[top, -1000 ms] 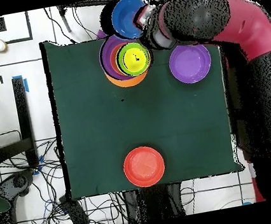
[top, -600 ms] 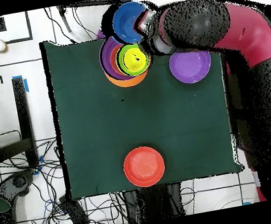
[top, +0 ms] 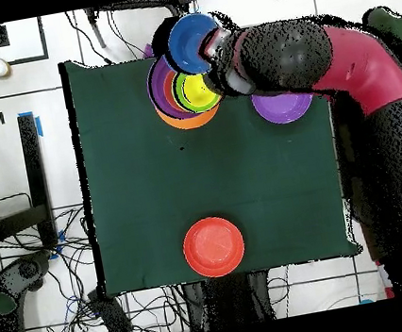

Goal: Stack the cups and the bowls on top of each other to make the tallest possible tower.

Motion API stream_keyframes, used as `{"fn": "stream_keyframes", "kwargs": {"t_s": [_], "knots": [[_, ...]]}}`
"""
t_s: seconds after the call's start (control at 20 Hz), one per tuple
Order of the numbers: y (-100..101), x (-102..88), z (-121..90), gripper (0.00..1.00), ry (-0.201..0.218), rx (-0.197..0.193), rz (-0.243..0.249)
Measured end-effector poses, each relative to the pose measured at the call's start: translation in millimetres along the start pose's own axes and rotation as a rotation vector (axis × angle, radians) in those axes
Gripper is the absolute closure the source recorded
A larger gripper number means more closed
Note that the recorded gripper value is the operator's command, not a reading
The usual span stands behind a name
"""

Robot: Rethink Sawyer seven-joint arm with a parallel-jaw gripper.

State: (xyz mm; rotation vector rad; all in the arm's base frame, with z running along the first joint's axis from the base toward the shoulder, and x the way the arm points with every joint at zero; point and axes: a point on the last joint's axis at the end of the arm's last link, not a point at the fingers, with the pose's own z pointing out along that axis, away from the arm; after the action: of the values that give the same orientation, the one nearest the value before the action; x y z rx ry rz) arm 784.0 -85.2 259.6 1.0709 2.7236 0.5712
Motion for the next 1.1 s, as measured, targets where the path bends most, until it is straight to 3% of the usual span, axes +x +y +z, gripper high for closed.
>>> {"fn": "stream_keyframes", "kwargs": {"t_s": [0.55, 1.1], "knots": [[-16, 14.1, 18, 1.00, -0.004, -0.005, 0.009], [-20, 22.1, 23, 1.00, 0.012, 0.002, 0.008]]}}
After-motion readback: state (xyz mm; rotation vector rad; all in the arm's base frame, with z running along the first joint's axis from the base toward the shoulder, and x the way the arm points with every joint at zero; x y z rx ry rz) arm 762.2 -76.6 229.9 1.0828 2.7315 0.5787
